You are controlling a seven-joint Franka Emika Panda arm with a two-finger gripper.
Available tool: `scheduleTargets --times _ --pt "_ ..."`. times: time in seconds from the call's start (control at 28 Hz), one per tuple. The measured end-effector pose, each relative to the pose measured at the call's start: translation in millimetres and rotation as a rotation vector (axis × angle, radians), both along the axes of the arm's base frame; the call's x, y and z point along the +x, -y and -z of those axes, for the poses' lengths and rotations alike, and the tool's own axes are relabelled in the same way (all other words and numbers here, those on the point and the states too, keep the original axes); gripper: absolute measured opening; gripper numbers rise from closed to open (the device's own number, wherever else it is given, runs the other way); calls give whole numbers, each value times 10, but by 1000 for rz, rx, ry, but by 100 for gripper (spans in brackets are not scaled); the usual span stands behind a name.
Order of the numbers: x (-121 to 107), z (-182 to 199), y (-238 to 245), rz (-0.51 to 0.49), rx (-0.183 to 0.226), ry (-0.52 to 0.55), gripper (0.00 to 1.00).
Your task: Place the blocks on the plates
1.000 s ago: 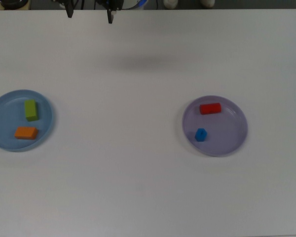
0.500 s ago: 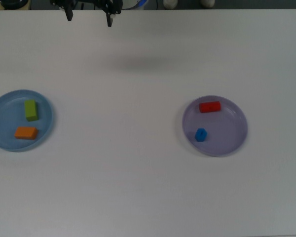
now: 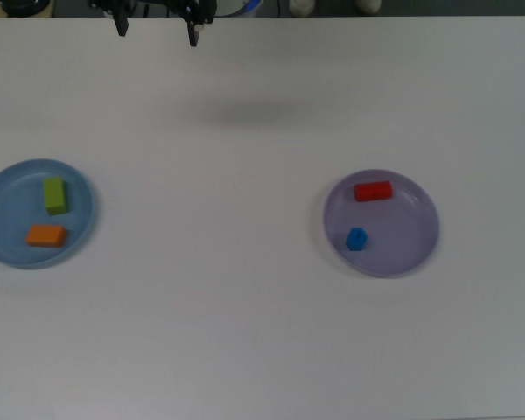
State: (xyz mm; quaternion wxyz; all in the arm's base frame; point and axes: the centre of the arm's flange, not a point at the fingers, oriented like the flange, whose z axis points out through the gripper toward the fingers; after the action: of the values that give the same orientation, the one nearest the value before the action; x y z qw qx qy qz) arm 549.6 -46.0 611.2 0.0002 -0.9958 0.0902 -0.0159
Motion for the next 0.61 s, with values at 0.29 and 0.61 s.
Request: scheduleTargets --times 0.29,0.61 --pt "-1 -22 35 -69 -3 4 100" --pt "-1 -17 43 -82 -3 3 100"
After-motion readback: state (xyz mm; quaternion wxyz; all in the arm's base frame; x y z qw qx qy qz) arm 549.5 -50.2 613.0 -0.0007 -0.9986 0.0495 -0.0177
